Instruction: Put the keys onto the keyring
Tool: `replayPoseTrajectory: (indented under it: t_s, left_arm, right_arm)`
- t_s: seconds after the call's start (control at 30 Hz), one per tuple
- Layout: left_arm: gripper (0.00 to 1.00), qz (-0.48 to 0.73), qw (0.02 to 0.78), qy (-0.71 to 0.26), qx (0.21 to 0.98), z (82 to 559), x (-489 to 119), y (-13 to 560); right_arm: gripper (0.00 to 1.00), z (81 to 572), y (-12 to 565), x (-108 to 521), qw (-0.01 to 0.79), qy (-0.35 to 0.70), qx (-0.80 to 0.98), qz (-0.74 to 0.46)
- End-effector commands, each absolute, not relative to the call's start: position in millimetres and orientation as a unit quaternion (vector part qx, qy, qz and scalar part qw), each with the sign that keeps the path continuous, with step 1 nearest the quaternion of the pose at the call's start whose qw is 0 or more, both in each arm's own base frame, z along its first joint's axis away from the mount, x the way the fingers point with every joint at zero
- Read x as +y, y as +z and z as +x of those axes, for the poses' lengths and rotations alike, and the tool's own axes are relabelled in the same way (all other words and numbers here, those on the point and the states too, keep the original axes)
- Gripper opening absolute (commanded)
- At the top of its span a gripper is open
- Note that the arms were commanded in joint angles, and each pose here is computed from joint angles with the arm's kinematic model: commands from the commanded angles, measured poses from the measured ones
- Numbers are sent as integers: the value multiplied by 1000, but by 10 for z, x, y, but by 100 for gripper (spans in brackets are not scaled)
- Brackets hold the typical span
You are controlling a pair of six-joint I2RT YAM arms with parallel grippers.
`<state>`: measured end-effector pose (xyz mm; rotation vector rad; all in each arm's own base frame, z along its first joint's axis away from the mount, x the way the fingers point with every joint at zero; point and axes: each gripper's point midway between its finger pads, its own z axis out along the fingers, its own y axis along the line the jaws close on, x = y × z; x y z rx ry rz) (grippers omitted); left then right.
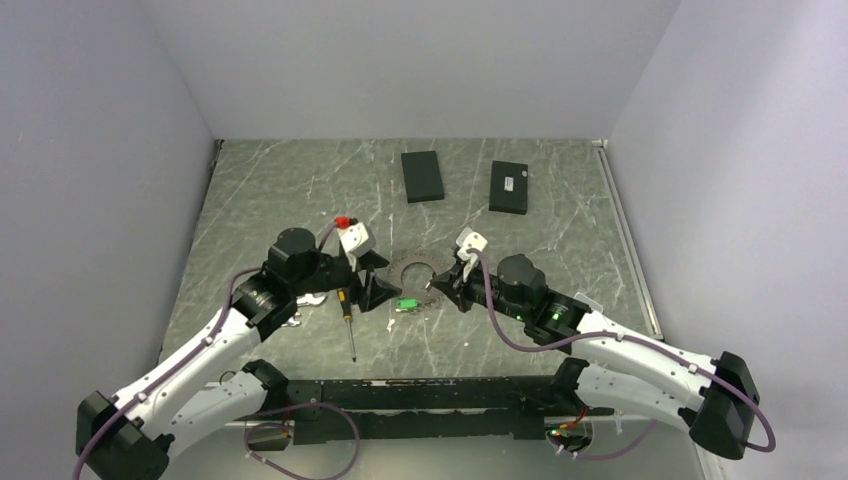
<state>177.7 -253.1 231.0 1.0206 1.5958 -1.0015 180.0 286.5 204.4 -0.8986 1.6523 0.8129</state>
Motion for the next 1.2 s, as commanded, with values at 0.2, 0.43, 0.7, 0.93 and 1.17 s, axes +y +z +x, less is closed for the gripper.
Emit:
replayPoseTrajectory:
  t_s: [0.2,0.43,0.7,0.93,1.17]
  left_arm:
    - [66,140,438,-300,836,2596,-2297,2095]
    - [58,104,344,-232,904,2856,-2382,1463]
    - [49,123,335,-201,912,3272,-2671,1254]
    - [42,164,316,-186,916,3421,-2971,1047]
    - [45,282,261,-253,888,2990,-3353,1008]
  right_arm:
    - [0,2256,1869,2507,563,257,746,-247]
    - [0,2446,1685,2320,556,231,773,-201]
    - [0,2639,1577,2007,560,212,788,-142]
    - [0,2691,1524,1962,562,204,791,-132]
    - [0,2753,1490,1818,571,171,796,-104]
